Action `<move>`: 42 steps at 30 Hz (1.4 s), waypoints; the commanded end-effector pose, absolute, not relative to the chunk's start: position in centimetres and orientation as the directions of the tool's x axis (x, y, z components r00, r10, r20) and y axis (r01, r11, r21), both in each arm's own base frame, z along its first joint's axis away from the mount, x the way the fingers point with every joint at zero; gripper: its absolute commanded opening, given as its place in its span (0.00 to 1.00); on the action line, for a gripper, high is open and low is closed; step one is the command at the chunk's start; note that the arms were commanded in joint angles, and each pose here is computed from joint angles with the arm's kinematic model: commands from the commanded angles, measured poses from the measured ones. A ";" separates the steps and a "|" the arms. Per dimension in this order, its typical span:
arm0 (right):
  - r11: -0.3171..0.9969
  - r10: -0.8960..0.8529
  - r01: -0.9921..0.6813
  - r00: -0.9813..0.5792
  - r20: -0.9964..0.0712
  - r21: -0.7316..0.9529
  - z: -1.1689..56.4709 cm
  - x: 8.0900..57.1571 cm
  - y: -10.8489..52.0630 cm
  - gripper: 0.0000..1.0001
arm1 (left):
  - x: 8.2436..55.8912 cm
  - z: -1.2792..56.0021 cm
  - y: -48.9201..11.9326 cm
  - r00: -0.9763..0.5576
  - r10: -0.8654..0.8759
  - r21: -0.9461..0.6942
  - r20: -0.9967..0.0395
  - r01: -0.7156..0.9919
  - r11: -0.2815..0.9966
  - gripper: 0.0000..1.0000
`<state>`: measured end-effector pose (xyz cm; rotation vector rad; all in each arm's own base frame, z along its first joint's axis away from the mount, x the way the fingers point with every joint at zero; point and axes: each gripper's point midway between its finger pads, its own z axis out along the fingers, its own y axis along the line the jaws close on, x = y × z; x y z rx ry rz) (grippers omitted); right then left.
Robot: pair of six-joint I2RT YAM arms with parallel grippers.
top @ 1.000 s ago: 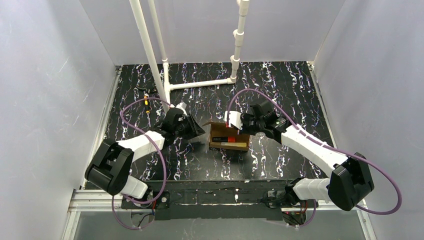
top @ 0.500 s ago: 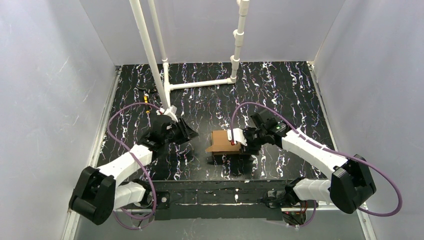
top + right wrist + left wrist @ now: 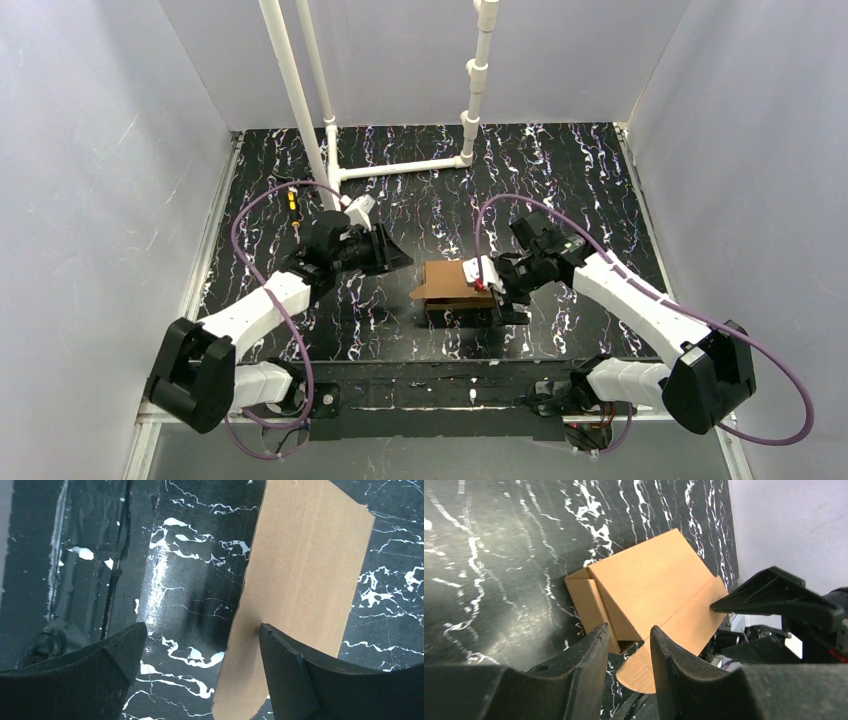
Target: Fold the paper box
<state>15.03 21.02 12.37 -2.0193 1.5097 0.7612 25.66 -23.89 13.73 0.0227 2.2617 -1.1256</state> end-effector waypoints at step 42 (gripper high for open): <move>0.110 -0.541 -0.992 -0.117 -0.833 0.068 13.8 20.6 20.1 0.47 | 25.6 14.6 -22.2 -0.703 -0.335 -0.642 -0.627 0.223 0.733 0.97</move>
